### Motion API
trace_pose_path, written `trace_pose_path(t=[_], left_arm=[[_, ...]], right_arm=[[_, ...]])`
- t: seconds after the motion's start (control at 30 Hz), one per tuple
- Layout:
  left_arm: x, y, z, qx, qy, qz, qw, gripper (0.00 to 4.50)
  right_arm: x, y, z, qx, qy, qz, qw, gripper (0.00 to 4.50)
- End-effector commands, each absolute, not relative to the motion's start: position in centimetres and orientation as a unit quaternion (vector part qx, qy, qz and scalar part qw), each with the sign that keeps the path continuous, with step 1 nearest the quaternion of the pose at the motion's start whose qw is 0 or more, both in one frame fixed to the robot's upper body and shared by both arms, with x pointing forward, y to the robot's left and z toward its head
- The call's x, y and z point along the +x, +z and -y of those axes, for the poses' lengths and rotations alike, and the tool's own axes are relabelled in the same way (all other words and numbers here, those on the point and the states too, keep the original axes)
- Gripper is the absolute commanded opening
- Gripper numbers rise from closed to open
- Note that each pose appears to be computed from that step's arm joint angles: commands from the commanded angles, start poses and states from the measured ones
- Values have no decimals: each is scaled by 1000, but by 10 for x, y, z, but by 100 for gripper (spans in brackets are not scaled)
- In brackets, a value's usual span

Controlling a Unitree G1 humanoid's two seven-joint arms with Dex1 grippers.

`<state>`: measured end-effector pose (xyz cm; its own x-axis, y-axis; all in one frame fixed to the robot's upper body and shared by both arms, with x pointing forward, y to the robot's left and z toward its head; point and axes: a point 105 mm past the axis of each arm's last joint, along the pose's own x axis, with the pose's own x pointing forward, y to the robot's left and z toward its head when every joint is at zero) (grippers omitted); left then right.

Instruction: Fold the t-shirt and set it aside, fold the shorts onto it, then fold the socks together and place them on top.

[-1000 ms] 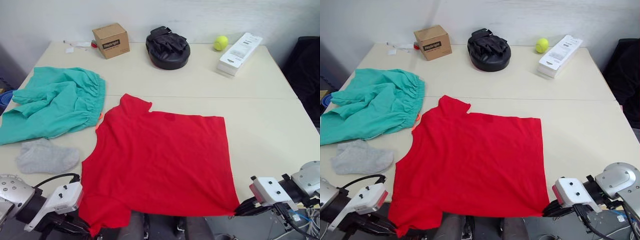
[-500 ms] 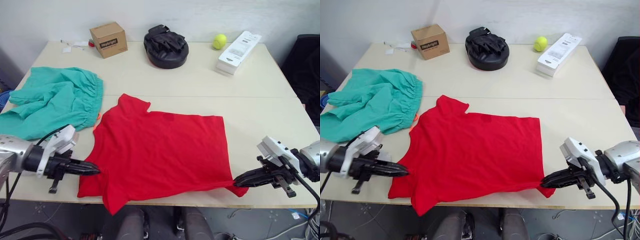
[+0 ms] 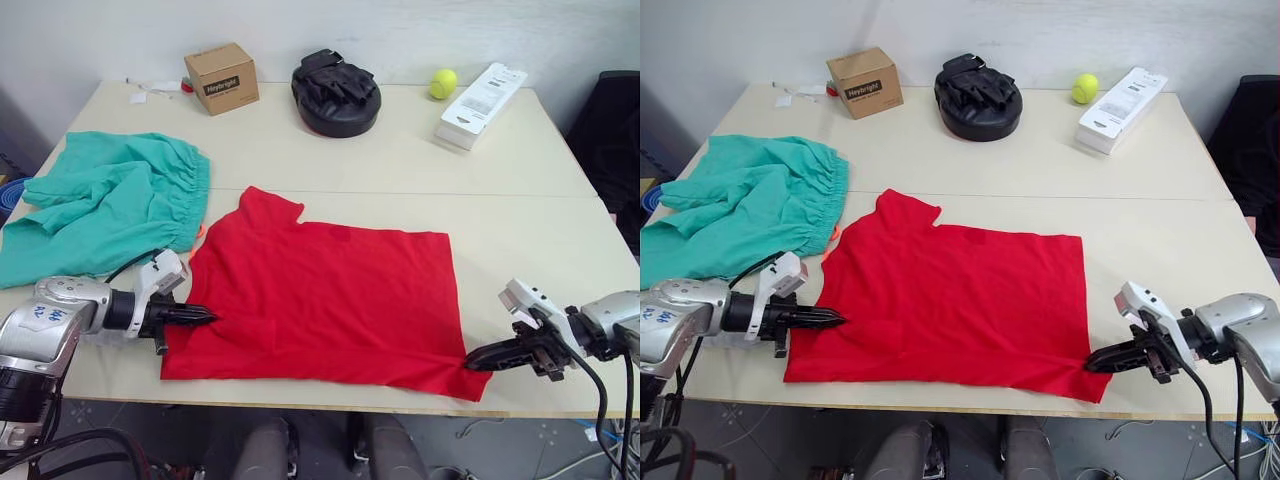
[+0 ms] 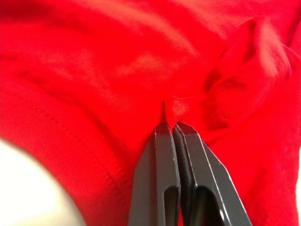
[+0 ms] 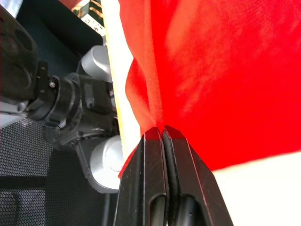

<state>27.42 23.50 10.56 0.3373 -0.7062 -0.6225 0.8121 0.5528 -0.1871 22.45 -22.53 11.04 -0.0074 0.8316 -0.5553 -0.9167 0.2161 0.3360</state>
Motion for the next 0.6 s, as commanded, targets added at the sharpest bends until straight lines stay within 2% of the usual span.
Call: trace_pose_path(t=[0.03,0.2,0.4,0.6], left_arm=[[278,113,-232,73,-461,-319,825,0],[279,115,-230,63,-455,-310,833,0],[291,135,-238,34,-412,-268,870,0],[278,146,-247,-2,-382,-264,886,0]], right_arm=[[230,114,219,-72,631,-316,705,1],[236,112,216,-97,626,-300,713,1],[237,109,215,-116,629,-291,711,1],[237,104,219,-132,624,-291,713,1]])
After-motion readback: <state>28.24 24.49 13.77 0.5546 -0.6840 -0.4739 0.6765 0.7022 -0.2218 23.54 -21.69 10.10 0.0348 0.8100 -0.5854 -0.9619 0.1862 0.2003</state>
